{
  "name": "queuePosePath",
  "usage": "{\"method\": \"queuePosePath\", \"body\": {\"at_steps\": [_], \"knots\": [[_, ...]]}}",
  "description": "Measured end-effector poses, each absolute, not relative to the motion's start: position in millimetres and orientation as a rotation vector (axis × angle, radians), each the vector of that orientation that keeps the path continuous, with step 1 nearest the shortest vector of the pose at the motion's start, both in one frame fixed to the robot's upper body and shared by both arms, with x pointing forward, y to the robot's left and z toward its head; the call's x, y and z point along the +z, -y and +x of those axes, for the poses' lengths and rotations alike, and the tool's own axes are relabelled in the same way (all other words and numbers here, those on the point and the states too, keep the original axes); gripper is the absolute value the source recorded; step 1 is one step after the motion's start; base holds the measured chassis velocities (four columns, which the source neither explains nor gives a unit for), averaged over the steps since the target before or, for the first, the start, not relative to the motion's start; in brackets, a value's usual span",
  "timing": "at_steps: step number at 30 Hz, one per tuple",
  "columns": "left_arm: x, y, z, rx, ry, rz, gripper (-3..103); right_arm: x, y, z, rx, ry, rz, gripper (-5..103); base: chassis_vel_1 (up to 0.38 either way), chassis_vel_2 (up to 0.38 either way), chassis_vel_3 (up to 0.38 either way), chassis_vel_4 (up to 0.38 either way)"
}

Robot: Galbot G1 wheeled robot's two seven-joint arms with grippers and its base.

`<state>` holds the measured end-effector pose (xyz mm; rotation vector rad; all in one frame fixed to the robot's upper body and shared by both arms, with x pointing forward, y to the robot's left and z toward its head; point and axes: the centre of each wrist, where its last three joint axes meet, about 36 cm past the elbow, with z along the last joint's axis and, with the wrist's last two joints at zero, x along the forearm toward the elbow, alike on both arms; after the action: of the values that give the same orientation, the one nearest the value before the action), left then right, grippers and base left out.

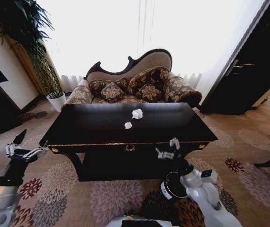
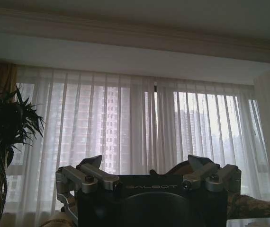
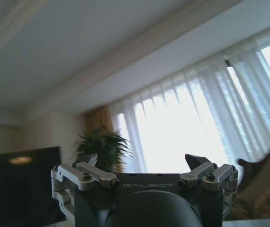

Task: Move to the front of the table and place the trash on the table into the trash bin.

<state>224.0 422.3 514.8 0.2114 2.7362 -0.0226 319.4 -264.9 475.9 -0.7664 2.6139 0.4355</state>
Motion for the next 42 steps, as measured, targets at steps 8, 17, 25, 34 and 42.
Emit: {"method": "queuePosePath", "body": {"at_steps": [8, 17, 25, 34, 42], "knots": [[510.6, -416.2, 226.4, -0.029, -2.744, 0.221, 100, 529.4, 250.7, 320.9, 0.281, -2.845, -0.648, 100, 0.0, 0.0, 0.0, 0.0], [502.9, -412.5, 227.8, -0.013, -2.767, 0.224, 100, 552.8, 260.5, 343.5, -0.04, -2.888, -0.667, 100, 0.0, 0.0, 0.0, 0.0], [497.0, -408.7, 228.7, 0.002, -2.789, 0.226, 100, 566.7, 289.5, 404.6, -0.314, -2.931, -0.689, 100, 0.0, 0.0, 0.0, 0.0], [484.9, -419.6, 231.4, 0.009, -2.816, 0.19, 100, 579.0, 300.3, 483.2, -0.433, -3.024, -0.754, 100, 0.0, 0.0, 0.0, 0.0], [481.6, -420.9, 229.4, 0.016, -2.826, 0.167, 100, 579.4, 223.0, 522.5, -0.473, -2.979, -0.914, 100, 0.0, 0.0, 0.0, 0.0]]}}
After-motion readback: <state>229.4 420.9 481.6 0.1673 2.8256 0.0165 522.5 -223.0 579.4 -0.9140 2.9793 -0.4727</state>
